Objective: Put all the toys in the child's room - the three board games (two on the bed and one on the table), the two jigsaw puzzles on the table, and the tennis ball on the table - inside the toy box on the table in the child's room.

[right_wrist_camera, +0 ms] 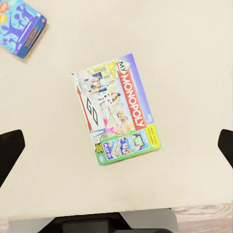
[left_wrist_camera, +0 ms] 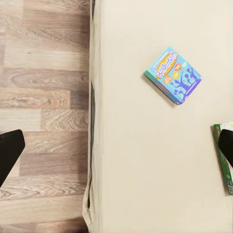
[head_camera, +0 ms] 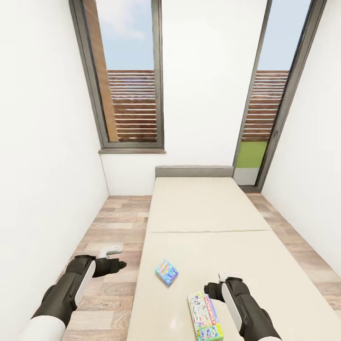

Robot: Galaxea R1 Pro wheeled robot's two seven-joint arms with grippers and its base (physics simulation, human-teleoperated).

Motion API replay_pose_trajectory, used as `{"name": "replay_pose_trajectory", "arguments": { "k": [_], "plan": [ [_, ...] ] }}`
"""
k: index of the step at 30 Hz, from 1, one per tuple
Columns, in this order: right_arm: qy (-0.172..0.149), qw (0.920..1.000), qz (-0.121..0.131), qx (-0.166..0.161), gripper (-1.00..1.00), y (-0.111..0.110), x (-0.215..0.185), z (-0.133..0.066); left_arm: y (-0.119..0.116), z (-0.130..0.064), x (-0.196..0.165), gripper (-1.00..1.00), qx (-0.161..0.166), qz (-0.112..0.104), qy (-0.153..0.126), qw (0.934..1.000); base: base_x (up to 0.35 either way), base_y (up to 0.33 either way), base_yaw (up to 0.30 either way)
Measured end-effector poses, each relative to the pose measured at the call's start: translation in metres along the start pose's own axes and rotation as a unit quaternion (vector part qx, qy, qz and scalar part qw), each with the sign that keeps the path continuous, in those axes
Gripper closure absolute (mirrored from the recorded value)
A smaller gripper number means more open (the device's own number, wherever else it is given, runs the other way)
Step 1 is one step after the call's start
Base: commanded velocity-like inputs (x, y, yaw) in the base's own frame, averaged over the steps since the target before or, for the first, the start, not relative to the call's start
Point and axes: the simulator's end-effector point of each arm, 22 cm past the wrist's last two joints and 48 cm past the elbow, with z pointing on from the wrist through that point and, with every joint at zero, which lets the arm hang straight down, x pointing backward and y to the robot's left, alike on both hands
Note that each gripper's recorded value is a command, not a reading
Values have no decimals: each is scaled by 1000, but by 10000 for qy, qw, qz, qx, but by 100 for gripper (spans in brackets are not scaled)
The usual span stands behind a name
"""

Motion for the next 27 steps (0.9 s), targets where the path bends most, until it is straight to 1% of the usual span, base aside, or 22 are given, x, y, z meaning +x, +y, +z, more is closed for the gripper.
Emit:
{"name": "replay_pose_trajectory", "arguments": {
  "k": [6,11,14,18,27],
  "plan": [
    [-2,10000,-11,1,-100,0,0,0,0,0,0,-100,-2,2,1,10000,26,0,45],
    [-4,10000,-6,4,-100,0,0,0,0,0,0,-100,-6,5,-5,10000,155,0,205],
    [-3,10000,-4,5,-100,-1,0,0,0,0,-3,-100,-7,14,-63,10000,115,0,146],
    [-2,10000,-3,3,-100,-1,0,0,-1,0,-7,-100,4,25,-166,9999,36,0,45],
    [-2,10000,-1,0,-100,-1,0,0,-2,0,-9,-100,14,30,-208,9998,7,0,9]
  ]
}}
